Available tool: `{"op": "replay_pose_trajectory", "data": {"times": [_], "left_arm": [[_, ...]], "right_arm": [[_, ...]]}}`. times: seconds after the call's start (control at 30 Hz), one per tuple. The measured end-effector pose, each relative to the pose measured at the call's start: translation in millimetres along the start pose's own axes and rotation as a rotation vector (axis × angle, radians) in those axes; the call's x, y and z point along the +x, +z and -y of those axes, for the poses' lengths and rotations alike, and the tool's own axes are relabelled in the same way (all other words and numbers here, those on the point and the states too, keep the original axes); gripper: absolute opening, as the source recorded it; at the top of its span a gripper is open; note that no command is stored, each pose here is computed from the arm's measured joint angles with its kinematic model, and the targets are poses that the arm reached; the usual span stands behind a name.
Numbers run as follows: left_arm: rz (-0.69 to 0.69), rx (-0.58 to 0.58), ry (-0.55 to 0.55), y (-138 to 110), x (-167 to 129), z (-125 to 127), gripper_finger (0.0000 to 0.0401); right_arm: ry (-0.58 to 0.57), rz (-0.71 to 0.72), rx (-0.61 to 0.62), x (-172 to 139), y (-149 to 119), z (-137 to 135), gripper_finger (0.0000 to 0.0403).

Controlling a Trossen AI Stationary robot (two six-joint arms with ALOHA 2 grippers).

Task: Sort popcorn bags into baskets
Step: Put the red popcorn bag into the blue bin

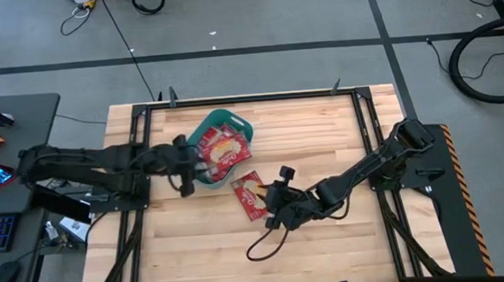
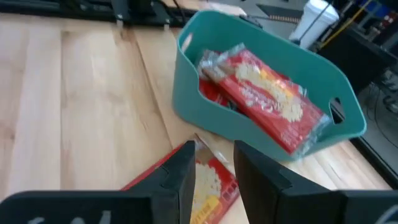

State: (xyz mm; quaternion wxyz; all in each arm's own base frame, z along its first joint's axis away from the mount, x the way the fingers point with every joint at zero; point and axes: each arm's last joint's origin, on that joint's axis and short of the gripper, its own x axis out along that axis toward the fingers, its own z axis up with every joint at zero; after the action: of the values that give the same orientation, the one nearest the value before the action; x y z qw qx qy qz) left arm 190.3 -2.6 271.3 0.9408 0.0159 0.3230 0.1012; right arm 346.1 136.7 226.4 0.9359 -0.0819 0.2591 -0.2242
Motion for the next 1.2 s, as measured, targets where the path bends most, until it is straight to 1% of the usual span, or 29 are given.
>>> {"op": "replay_pose_trajectory", "data": {"times": [0.13,0.27,0.37,0.53,0.6,0.8,0.87,0.93,1.03,1.2], "left_arm": [[0.122,-0.024,-0.080,-13.5,-16.0,4.5,0.0142],[0.250,-0.016,-0.118,-25.6,-29.1,5.5,0.0142],[0.343,-0.020,-0.146,-36.8,-31.3,6.7,0.0142],[0.473,-0.002,-0.158,-56.5,-25.8,7.5,0.0142],[0.535,0.006,-0.155,-58.0,-26.4,7.0,0.0142],[0.618,0.072,-0.195,-68.8,-29.5,6.3,0.0142],[0.643,0.080,-0.191,-72.5,-31.3,5.0,0.0142],[0.654,0.097,-0.195,-79.5,-31.1,4.4,0.0142],[0.688,0.151,-0.219,-89.3,-31.2,4.2,0.0142],[0.704,0.327,-0.363,-109.6,-23.2,10.0,0.0142]], "right_arm": [[0.029,0.021,-0.001,4.2,5.1,2.0,0.0115],[0.079,0.028,0.032,11.4,9.9,6.9,0.0115],[0.088,0.034,0.049,19.5,10.2,7.8,0.0115],[0.102,0.016,0.021,35.6,5.8,4.0,0.0115],[0.113,0.007,0.015,44.2,6.7,1.1,0.0115],[0.132,-0.030,0.015,61.6,13.9,-4.8,0.0115],[0.126,-0.047,0.027,62.1,17.3,-5.5,0.0115],[0.112,-0.044,0.067,62.9,23.5,-6.7,0.0115],[0.096,-0.060,0.095,63.6,27.2,-8.5,0.0115],[0.101,-0.065,0.149,62.4,28.3,-10.2,0.0115]]}}
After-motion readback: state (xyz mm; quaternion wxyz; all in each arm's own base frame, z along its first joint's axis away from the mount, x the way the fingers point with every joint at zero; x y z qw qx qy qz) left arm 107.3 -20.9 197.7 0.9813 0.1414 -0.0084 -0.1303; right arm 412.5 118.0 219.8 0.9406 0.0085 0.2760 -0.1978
